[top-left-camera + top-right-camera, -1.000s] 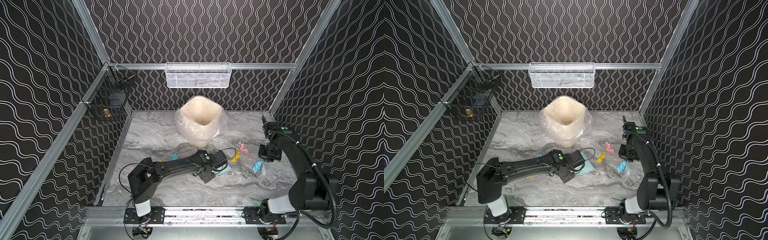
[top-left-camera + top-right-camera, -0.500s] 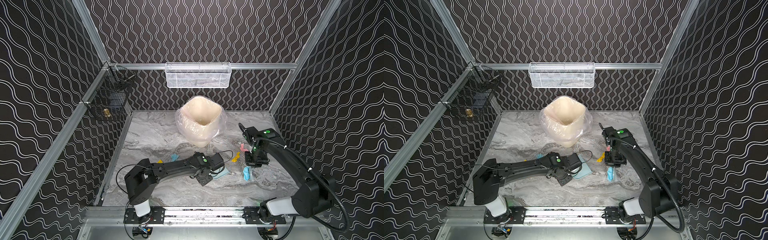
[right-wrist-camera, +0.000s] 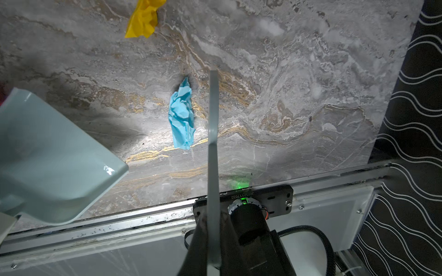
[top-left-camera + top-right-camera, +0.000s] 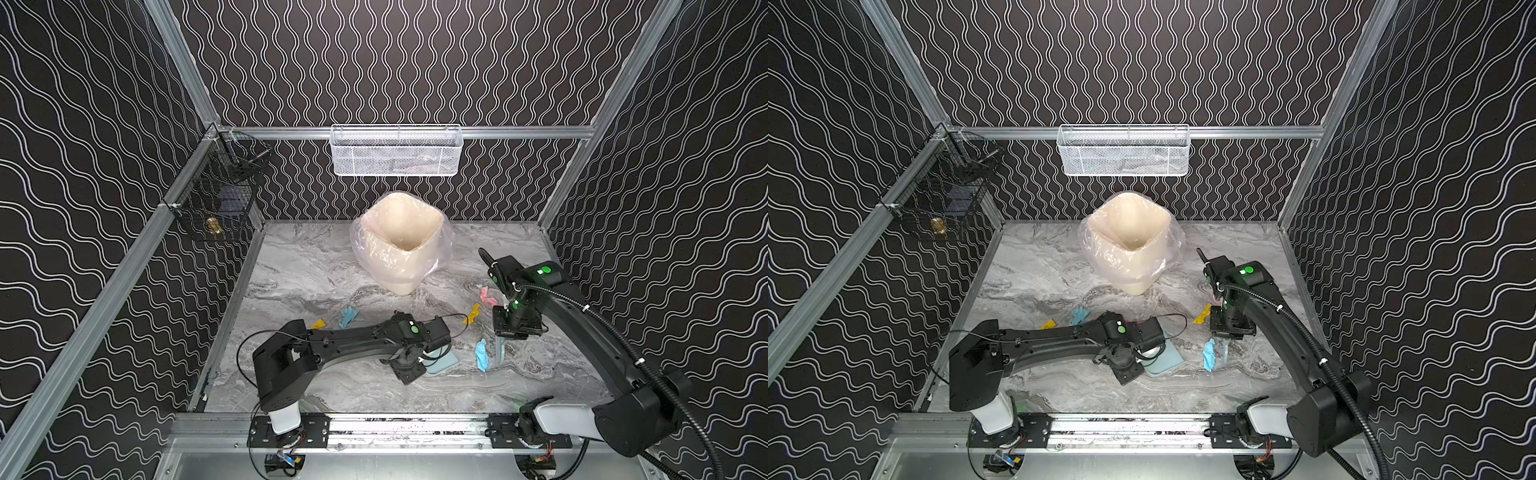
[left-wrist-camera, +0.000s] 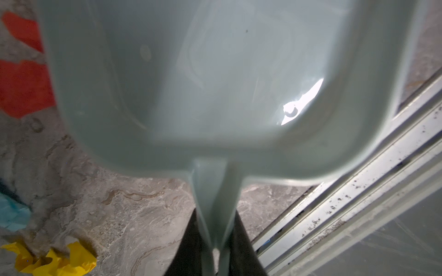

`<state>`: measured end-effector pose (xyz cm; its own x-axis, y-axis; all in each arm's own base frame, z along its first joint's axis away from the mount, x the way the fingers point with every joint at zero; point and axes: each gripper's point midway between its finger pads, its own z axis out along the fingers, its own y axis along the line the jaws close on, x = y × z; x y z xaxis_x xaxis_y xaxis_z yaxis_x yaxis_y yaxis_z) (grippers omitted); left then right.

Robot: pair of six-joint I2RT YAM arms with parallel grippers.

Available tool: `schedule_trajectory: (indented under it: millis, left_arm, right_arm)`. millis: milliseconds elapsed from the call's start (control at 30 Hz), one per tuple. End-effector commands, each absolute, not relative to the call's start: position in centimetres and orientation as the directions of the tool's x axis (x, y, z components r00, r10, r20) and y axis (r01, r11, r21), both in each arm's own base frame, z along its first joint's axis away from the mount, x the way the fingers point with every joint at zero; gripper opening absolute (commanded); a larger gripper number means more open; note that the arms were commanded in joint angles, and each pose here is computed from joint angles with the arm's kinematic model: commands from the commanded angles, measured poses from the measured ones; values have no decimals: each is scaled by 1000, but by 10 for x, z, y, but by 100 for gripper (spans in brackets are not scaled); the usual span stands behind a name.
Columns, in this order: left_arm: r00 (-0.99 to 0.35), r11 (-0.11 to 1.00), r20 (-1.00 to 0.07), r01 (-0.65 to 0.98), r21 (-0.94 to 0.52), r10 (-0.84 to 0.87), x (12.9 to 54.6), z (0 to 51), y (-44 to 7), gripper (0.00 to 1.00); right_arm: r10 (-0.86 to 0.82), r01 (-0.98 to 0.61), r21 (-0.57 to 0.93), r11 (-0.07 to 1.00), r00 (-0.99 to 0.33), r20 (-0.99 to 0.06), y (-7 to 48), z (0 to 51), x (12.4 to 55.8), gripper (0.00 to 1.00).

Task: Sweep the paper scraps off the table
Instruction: 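Sweep the light blue scrap into the dustpan with the right-held brush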

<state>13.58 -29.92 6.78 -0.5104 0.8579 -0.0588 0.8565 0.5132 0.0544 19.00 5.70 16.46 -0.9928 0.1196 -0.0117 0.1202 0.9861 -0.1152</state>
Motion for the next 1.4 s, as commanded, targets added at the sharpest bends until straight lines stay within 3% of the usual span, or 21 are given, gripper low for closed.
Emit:
schedule_trajectory:
  millis: [0, 733, 1367]
  left_arm:
    - [-463, 463, -29, 886, 9, 886, 127, 67, -303, 0]
    - [-397, 390, 102, 917, 82, 912, 140, 53, -303, 0]
    - [-365, 350, 122, 928, 127, 923, 149, 47, -304, 0]
  right_arm:
    - [124, 120, -156, 980, -992, 11, 51, 161, 186, 0]
    - [38, 38, -16, 999, -999, 18, 86, 158, 190, 0]
    - [-170, -171, 207, 963, -985, -24, 169, 175, 175, 0]
